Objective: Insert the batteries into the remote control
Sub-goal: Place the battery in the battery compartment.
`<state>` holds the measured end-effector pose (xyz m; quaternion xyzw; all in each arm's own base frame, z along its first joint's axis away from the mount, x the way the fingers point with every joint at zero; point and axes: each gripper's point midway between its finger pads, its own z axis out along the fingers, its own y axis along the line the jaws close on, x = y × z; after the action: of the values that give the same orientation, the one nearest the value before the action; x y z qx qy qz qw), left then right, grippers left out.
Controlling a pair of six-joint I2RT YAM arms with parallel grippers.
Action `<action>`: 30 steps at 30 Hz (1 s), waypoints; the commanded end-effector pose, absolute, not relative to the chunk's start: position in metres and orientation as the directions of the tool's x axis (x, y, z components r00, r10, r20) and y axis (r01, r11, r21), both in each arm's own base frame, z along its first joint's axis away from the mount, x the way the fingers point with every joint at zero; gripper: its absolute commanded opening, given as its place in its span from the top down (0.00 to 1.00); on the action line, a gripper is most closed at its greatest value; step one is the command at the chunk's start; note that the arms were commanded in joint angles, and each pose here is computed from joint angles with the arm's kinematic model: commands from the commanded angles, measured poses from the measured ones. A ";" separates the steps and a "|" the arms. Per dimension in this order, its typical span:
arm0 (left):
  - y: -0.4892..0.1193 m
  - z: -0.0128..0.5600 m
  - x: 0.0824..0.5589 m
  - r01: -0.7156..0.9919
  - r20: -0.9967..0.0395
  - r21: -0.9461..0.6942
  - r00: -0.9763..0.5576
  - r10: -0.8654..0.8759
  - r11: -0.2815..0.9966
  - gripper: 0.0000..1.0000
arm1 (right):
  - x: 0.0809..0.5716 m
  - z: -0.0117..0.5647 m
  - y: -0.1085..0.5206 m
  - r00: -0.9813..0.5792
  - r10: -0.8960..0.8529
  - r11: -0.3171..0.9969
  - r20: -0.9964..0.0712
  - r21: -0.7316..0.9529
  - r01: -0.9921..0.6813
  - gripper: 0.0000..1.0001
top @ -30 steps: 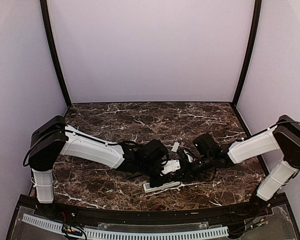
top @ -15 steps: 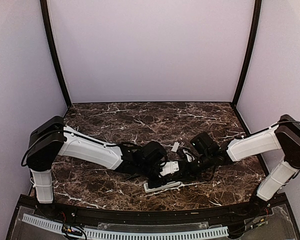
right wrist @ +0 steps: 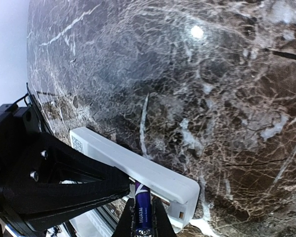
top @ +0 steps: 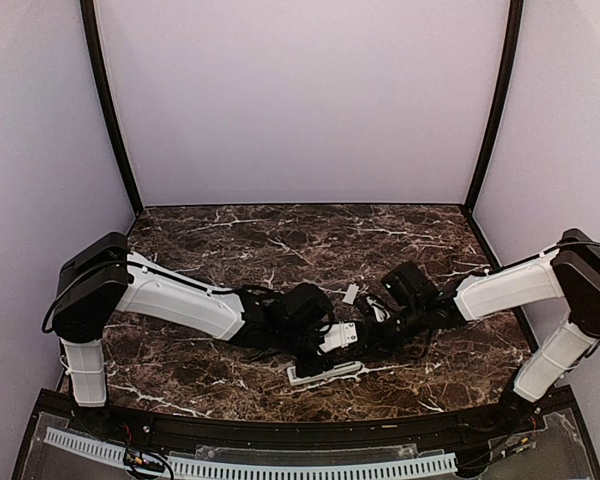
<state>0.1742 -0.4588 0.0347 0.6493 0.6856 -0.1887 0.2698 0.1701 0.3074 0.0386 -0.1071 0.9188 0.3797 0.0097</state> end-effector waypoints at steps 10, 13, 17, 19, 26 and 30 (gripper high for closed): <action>-0.435 0.053 0.169 0.996 -0.598 0.009 -0.069 0.798 0.092 0.68 | 0.165 0.011 0.295 -0.987 -0.155 0.747 -0.040 0.649 -0.143 1.00; -0.423 0.045 0.161 0.998 -0.576 -0.001 -0.054 0.816 0.065 0.56 | 0.164 0.010 0.296 -0.988 -0.149 0.744 -0.037 0.654 -0.137 1.00; -0.412 0.033 0.153 0.998 -0.541 -0.029 -0.058 0.839 0.050 0.46 | 0.164 0.008 0.297 -0.988 -0.149 0.742 -0.034 0.657 -0.134 1.00; -0.411 0.028 0.150 0.998 -0.531 -0.048 -0.067 0.845 0.049 0.45 | 0.163 0.007 0.298 -0.988 -0.150 0.740 -0.032 0.659 -0.133 1.00; -0.413 0.014 0.151 0.995 -0.504 -0.075 -0.099 0.858 0.070 0.54 | 0.157 0.005 0.298 -0.992 -0.127 0.734 -0.018 0.671 -0.106 1.00; -0.413 0.013 0.151 0.995 -0.500 -0.073 -0.101 0.860 0.074 0.67 | 0.151 -0.002 0.298 -0.994 -0.111 0.729 0.007 0.680 -0.077 1.00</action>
<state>0.1595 -0.4178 0.0207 0.6424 0.7140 -0.2032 0.1905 0.1720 0.3188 0.0364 -0.0855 0.9055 0.4153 0.0168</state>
